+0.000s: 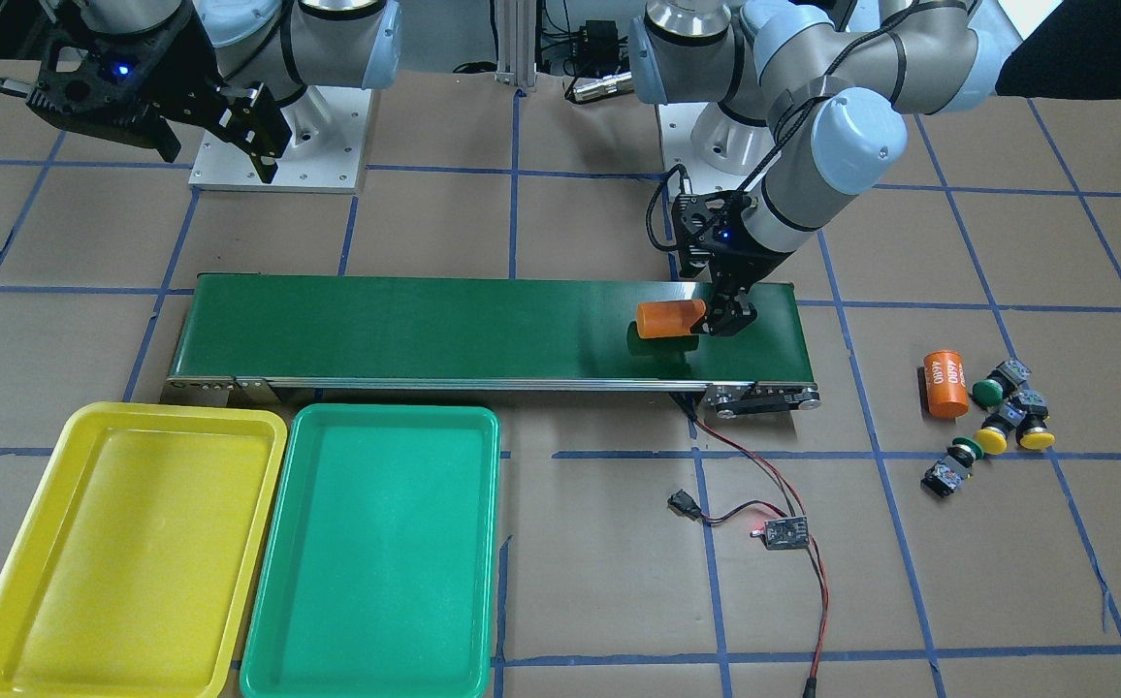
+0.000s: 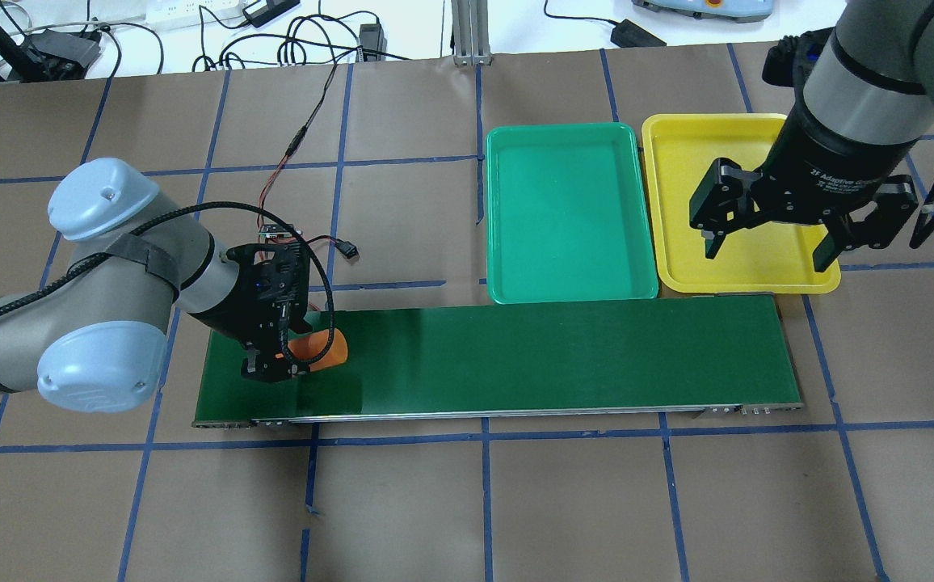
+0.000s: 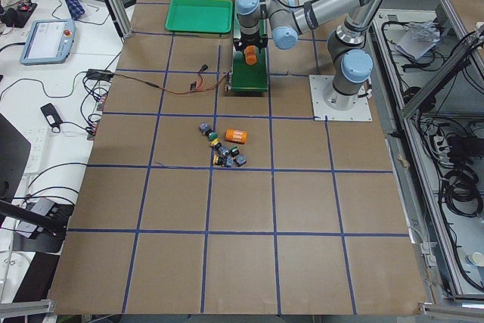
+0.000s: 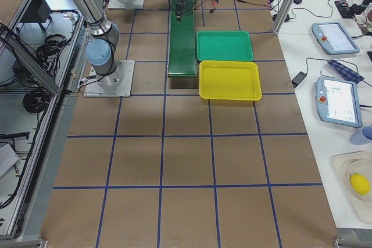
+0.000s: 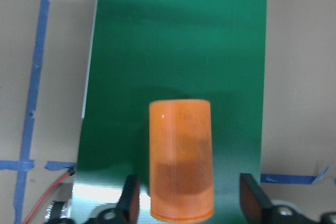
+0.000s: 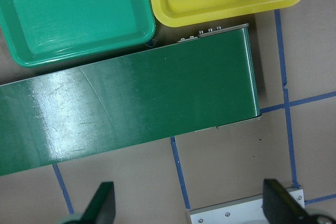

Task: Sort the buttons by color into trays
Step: 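Carry the orange cylinder onto the green belt and open the left gripper, then return the left gripper to the pile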

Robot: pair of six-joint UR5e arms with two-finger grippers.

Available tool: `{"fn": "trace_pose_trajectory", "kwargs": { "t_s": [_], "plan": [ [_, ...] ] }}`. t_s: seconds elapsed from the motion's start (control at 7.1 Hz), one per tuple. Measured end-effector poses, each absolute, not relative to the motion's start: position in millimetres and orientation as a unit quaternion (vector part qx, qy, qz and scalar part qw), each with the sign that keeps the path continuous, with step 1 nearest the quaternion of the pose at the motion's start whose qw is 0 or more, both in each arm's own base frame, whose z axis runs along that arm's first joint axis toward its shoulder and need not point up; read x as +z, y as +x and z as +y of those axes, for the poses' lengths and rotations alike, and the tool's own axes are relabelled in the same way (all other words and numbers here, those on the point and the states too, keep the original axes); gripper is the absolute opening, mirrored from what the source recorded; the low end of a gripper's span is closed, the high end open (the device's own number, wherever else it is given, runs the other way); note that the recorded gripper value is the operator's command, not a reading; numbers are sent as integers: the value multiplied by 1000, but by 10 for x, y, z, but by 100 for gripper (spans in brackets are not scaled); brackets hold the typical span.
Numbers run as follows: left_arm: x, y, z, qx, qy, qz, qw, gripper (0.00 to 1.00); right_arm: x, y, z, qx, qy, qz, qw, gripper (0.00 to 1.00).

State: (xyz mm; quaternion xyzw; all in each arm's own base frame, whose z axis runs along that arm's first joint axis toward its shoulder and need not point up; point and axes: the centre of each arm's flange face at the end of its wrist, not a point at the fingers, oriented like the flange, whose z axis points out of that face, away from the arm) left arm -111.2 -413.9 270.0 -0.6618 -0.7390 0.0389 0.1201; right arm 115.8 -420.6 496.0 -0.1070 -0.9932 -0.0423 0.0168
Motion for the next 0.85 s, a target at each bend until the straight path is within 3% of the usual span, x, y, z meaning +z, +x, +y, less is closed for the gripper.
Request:
{"fn": "trace_pose_trajectory", "kwargs": {
  "t_s": [0.42, 0.85],
  "plan": [
    [2781, -998, -4232, 59, -634, -764, 100, 100, 4965, 1159, -4201, -42, -107, -993, 17, 100],
    [2905, -207, -4398, 90, -498, -861, 40, 100, 4962, 1159, -4205, -41, -107, -993, 17, 100]
  ]
}}
